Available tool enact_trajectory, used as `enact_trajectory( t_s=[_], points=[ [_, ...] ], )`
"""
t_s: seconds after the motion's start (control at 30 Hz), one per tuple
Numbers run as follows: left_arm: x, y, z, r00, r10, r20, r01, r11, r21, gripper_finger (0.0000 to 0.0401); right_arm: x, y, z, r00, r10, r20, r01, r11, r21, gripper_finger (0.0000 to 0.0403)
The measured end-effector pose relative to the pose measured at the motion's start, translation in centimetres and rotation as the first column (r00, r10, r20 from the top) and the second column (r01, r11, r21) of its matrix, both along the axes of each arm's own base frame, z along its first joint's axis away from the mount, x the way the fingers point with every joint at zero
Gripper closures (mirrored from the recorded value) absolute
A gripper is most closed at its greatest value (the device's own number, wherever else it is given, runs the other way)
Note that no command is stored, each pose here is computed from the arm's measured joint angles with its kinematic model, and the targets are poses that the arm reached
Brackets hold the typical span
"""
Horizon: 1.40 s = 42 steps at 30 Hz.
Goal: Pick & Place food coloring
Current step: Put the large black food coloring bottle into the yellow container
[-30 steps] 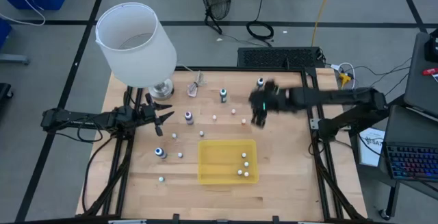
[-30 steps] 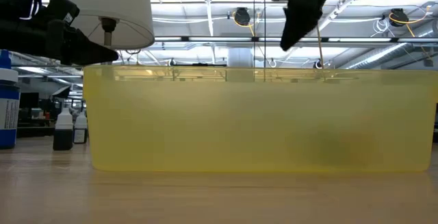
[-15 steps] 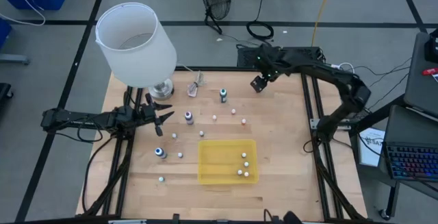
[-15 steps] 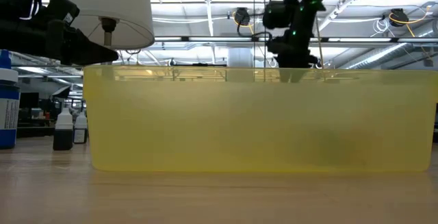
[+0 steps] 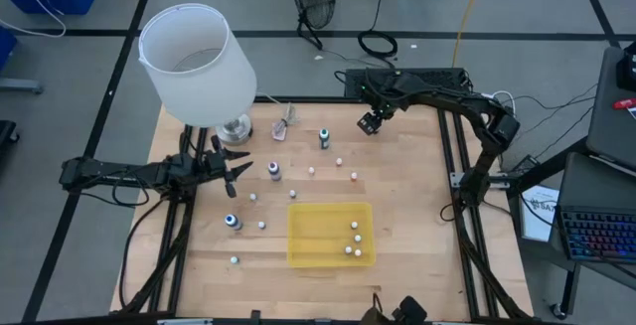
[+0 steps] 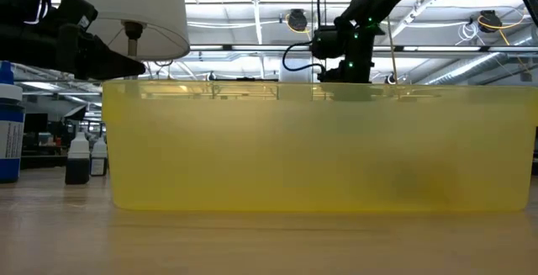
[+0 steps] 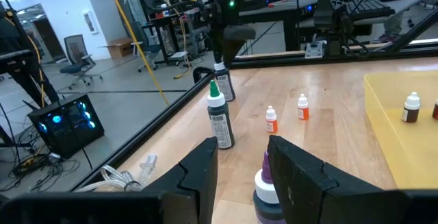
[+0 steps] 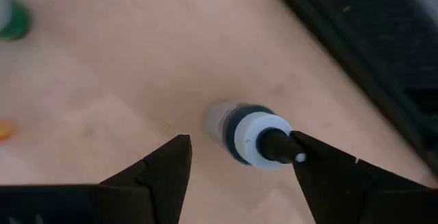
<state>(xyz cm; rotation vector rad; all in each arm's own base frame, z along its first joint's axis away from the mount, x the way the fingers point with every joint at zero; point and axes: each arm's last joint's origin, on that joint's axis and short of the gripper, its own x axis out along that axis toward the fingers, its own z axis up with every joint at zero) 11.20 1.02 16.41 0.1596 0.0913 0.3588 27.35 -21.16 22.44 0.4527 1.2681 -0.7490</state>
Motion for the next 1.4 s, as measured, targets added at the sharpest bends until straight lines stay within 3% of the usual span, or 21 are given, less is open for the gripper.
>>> enact_trajectory(
  t_s=[0.13, 0.33, 0.47, 1.4],
  points=[
    [0.0, 0.0, 0.0, 1.000, 0.000, 0.000, 0.000, 1.000, 0.000, 0.0270, -0.1, -0.2, -0.1, 0.999, -0.003, -0.033, 0.002, 0.999, -0.041, 0.0171],
    [0.0, 0.0, 0.0, 1.000, 0.000, 0.000, 0.000, 1.000, 0.000, 0.0269, -0.3, 0.6, -0.1, 0.999, 0.010, -0.038, -0.009, 1.000, 0.027, 0.0172],
    [0.0, 0.0, 0.0, 1.000, 0.000, 0.000, 0.000, 1.000, 0.000, 0.0269, 0.0, 1.0, -0.1, 0.998, 0.021, -0.056, -0.020, 1.000, 0.015, 0.0174],
    [0.0, 0.0, 0.0, 1.000, 0.000, 0.000, 0.000, 1.000, 0.000, 0.0270, 0.2, 1.1, -2.1, 1.000, 0.021, -0.002, -0.021, 0.999, -0.027, 0.0177]
  ],
)
